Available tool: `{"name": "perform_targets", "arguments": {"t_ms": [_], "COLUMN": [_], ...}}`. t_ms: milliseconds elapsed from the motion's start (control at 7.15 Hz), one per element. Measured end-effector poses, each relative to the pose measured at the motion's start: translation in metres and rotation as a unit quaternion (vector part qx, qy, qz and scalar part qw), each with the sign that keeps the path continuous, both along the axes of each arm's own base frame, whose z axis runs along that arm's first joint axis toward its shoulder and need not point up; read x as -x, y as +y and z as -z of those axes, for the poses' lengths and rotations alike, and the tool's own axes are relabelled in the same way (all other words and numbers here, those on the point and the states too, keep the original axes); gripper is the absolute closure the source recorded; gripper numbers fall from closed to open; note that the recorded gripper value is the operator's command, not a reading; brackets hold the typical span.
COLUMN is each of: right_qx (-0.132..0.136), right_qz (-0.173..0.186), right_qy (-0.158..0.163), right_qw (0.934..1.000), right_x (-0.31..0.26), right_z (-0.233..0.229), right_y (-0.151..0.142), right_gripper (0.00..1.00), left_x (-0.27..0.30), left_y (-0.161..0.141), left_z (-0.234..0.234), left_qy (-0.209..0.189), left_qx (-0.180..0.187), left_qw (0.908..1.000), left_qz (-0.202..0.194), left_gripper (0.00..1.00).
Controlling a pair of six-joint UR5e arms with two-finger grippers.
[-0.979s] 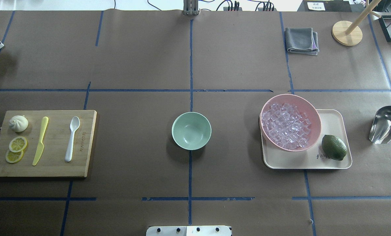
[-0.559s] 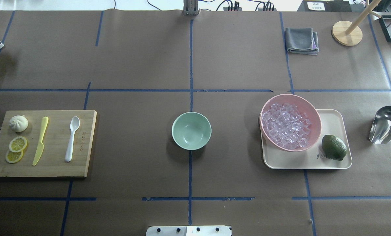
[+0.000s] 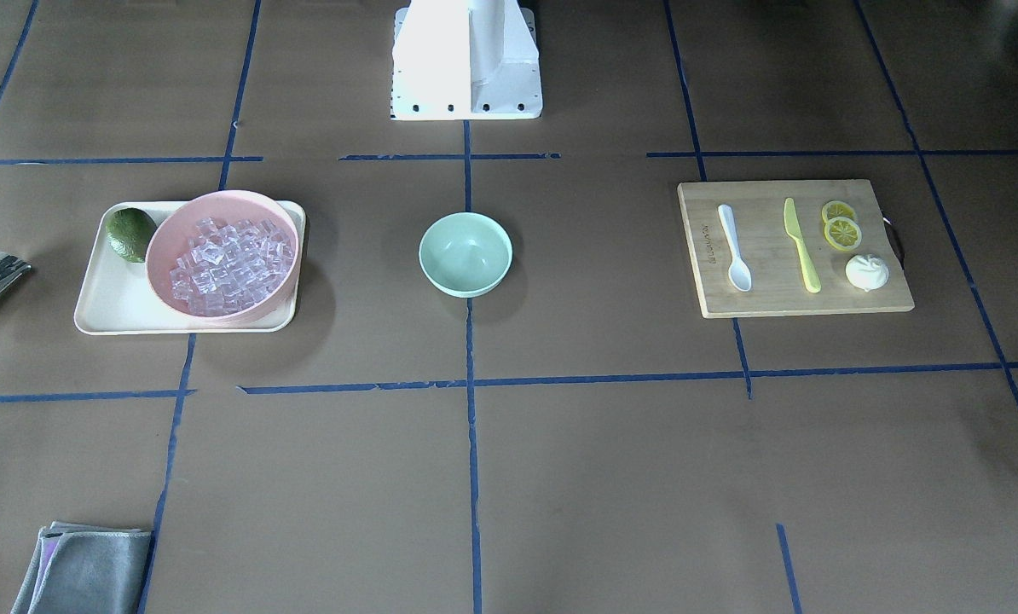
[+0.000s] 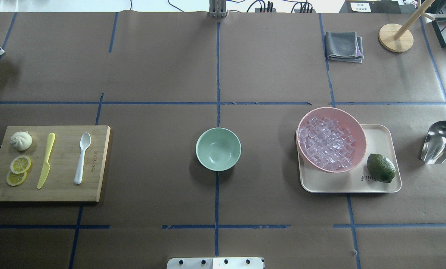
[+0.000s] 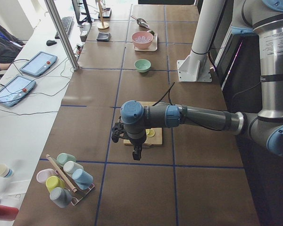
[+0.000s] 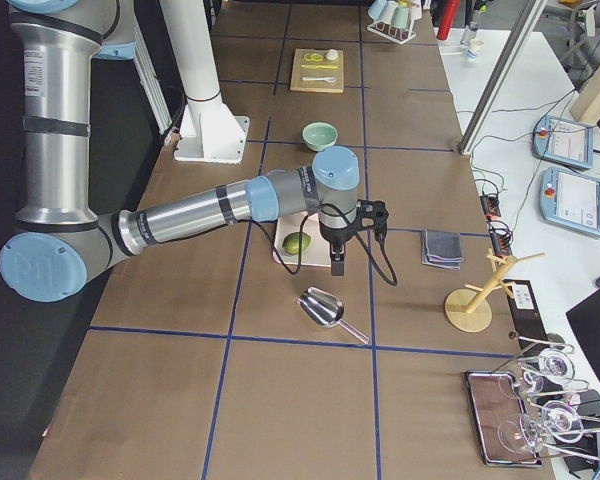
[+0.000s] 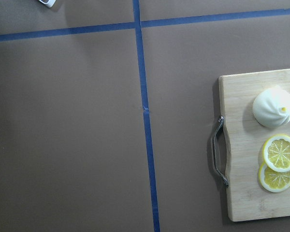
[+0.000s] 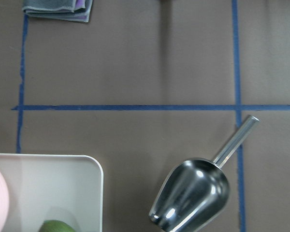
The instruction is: Put spoon and ice into bowl
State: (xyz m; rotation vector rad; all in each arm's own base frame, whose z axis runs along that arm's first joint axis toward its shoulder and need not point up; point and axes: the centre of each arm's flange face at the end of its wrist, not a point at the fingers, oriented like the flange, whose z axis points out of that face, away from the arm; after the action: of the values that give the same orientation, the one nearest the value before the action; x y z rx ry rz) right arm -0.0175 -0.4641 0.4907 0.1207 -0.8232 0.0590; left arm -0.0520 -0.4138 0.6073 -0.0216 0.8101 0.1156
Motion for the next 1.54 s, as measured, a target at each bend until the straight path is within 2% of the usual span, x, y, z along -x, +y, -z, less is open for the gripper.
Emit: {"name": "perform_targets", "arguments": {"t_ms": [280,559,839,979,1259,1538], "right_qx": [-0.004,-0.013,-0.025,-0.045,-0.080,-0.088], "right_qz": [-0.031,-0.036,-0.012,0.017,0.064,0.077], "right_qy": [-0.013,-0.011,-0.003,0.007,0.020,0.023], "right_qw": [0.9994,0.9992,0.9996,0.9988,0.9946,0.9929], "right_x": [0.069,0.118,0.132,0.126,0.082,0.053], "right_z": [0.040,0.072,0.078,0.068,0.034,0.011], "right_y": [-0.003,-0.003,-0.004,-0.002,0.010,0.020], "right_gripper": [0.00,0.00,0.00,0.00,0.00,0.00], "left_x": [-0.001,-0.005,-0.011,-0.015,-0.061,-0.139], "left_y": [0.000,-0.013,-0.067,-0.079,-0.081,-0.073], "left_z": [0.004,0.019,0.068,0.082,0.105,0.121], "left_qy": [0.001,0.001,0.008,0.018,0.037,0.039], "left_qx": [-0.003,-0.021,-0.080,-0.089,-0.077,-0.026], "left_qw": [1.0000,0.9998,0.9967,0.9959,0.9964,0.9988], "left_qz": [0.000,-0.003,-0.003,0.004,0.001,0.015], "left_gripper": [0.00,0.00,0.00,0.00,0.00,0.00]}}
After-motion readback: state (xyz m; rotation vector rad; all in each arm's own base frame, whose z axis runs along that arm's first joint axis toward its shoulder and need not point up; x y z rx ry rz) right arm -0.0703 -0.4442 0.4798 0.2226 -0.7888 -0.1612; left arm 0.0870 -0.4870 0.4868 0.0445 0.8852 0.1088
